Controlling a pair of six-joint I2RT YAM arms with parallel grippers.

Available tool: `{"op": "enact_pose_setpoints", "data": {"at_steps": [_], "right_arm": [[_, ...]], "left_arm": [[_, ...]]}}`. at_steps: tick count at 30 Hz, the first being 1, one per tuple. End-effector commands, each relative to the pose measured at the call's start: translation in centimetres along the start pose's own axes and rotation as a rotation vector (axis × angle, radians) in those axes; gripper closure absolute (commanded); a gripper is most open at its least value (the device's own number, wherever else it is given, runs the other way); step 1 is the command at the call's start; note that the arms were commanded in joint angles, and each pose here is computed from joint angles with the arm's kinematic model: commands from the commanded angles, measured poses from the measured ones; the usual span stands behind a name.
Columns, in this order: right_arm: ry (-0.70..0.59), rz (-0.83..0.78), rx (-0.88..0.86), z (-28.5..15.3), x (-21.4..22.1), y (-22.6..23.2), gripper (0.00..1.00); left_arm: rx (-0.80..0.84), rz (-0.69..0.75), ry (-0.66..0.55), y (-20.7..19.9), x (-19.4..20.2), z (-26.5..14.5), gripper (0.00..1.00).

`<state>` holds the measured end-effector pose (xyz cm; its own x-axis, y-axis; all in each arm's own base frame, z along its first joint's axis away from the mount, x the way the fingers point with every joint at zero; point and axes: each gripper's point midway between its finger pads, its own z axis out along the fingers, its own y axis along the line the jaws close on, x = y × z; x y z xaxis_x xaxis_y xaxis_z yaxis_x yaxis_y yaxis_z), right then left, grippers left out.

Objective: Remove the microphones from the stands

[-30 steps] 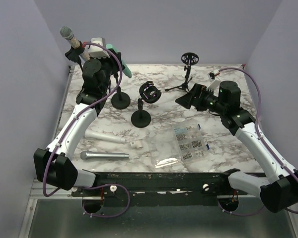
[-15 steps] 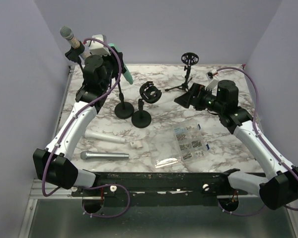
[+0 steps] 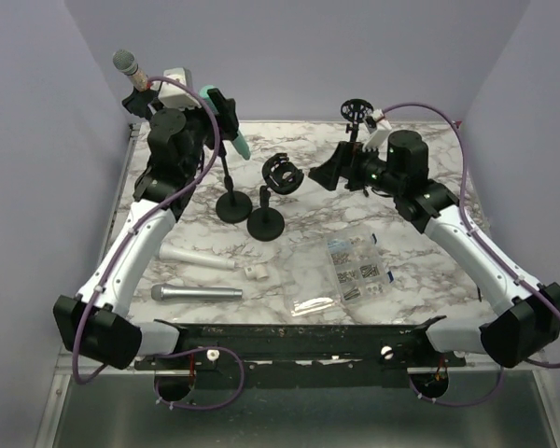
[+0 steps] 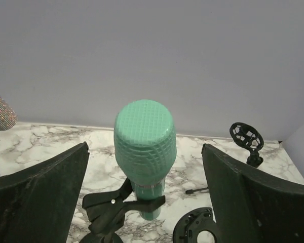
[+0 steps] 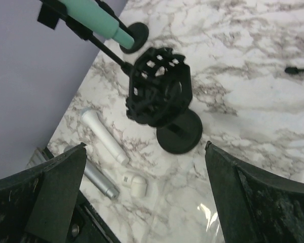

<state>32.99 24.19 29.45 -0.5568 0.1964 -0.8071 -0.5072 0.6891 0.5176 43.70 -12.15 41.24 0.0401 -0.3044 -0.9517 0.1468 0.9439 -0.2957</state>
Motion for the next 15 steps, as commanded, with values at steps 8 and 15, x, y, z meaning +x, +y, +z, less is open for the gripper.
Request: {"op": "enact_pose_setpoints", "data": {"at_steps": [8,15], "right_arm": [[-0.215,-0.331,-0.035,7.2,-7.9,6.4,0.0],[-0.301,-0.469,-0.163,12.1,-10.9,12.4,0.1]], "left_arm": [[0.002,0.036,0.0,2.0,-3.3,-11.2,0.02],[-0.161,0.119,0.171,7.2,3.9,-15.4,0.01]]}}
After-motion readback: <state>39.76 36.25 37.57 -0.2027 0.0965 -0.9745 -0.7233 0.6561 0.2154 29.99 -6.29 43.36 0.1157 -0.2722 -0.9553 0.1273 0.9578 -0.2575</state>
